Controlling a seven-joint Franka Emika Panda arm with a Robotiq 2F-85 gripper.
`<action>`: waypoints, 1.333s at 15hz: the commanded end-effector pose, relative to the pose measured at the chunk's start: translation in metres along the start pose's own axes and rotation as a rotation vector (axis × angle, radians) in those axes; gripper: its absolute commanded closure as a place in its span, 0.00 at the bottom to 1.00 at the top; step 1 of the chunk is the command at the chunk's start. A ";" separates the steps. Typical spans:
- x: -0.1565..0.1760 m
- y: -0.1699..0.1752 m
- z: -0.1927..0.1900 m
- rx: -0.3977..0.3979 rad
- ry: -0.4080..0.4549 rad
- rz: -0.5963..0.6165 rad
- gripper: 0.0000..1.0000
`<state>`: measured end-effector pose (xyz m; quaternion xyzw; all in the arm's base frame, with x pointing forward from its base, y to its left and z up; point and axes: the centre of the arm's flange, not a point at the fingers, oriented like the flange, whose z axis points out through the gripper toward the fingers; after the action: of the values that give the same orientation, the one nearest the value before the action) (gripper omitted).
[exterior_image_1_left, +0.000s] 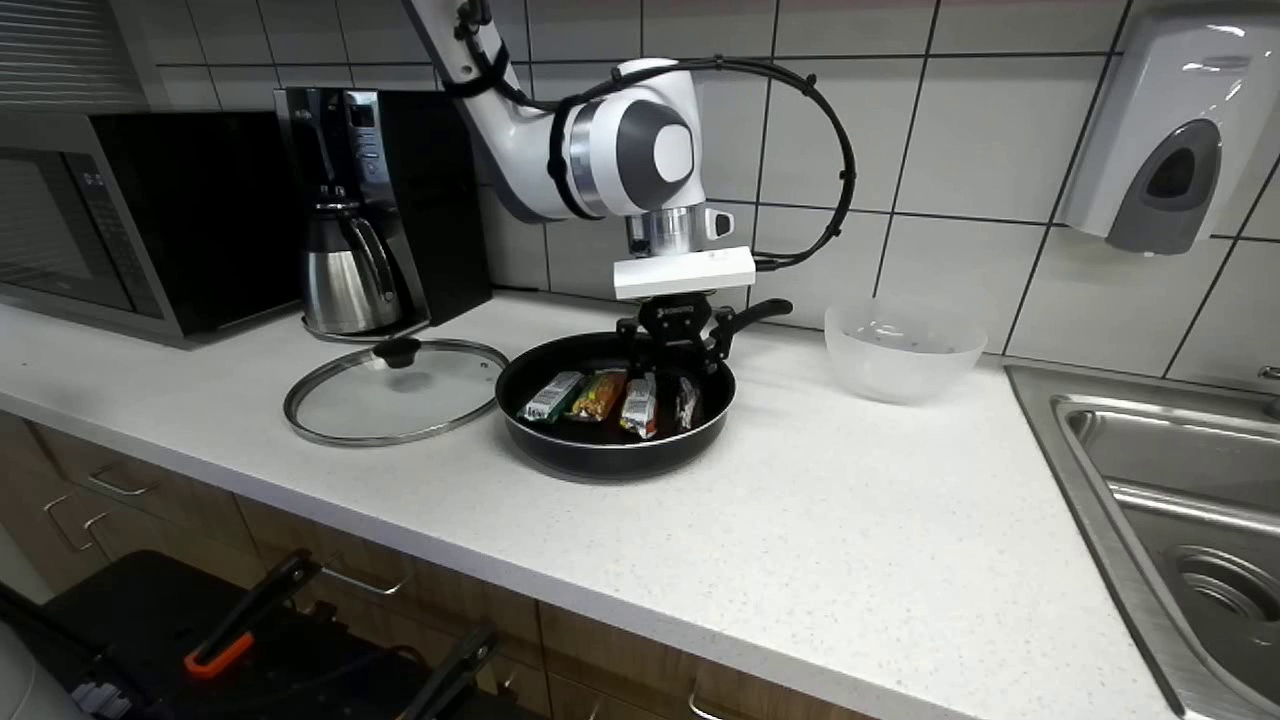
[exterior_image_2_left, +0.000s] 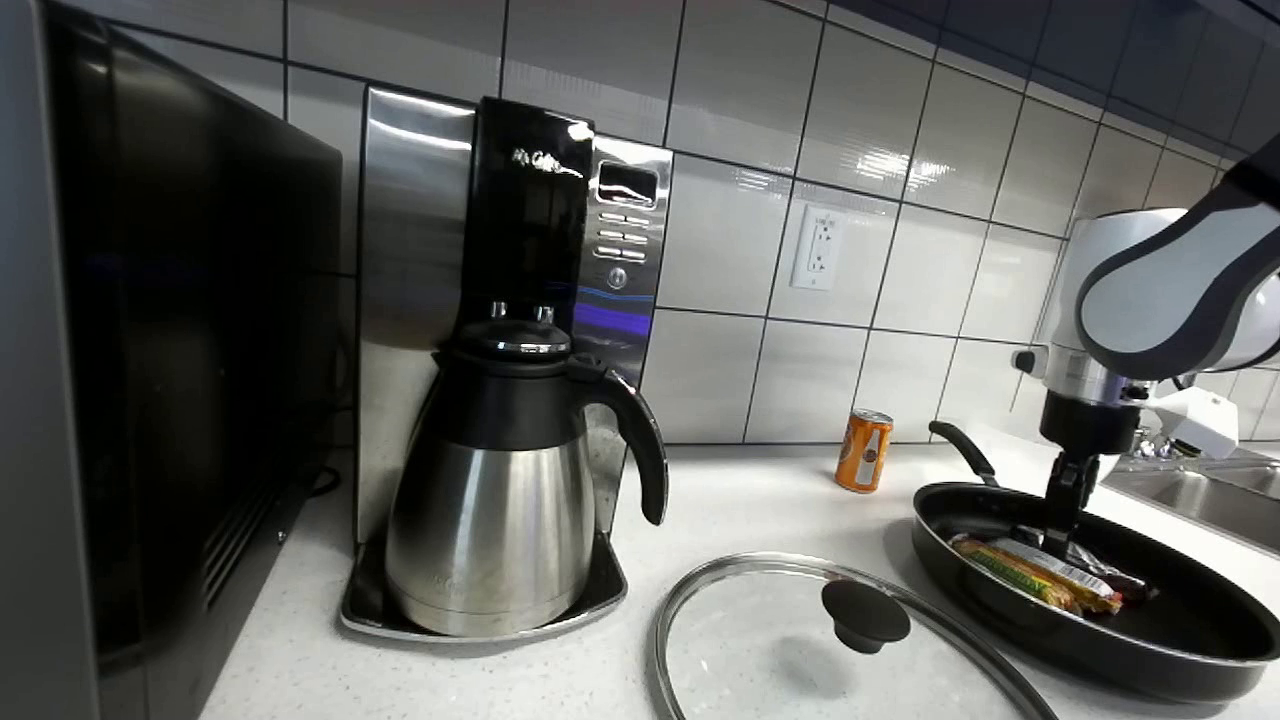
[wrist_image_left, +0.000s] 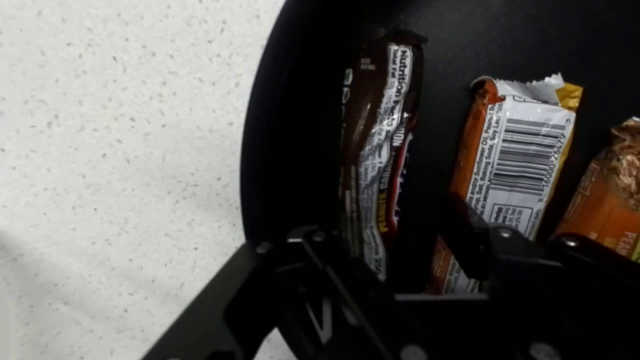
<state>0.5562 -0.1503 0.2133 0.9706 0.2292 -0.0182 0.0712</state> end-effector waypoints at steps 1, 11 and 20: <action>-0.006 -0.004 -0.031 0.003 0.024 0.020 0.12; 0.016 -0.038 -0.067 0.007 0.045 -0.032 0.00; 0.046 -0.099 -0.080 0.028 0.017 -0.010 0.00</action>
<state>0.5635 -0.0523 0.2637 0.9670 0.2477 -0.0025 0.0599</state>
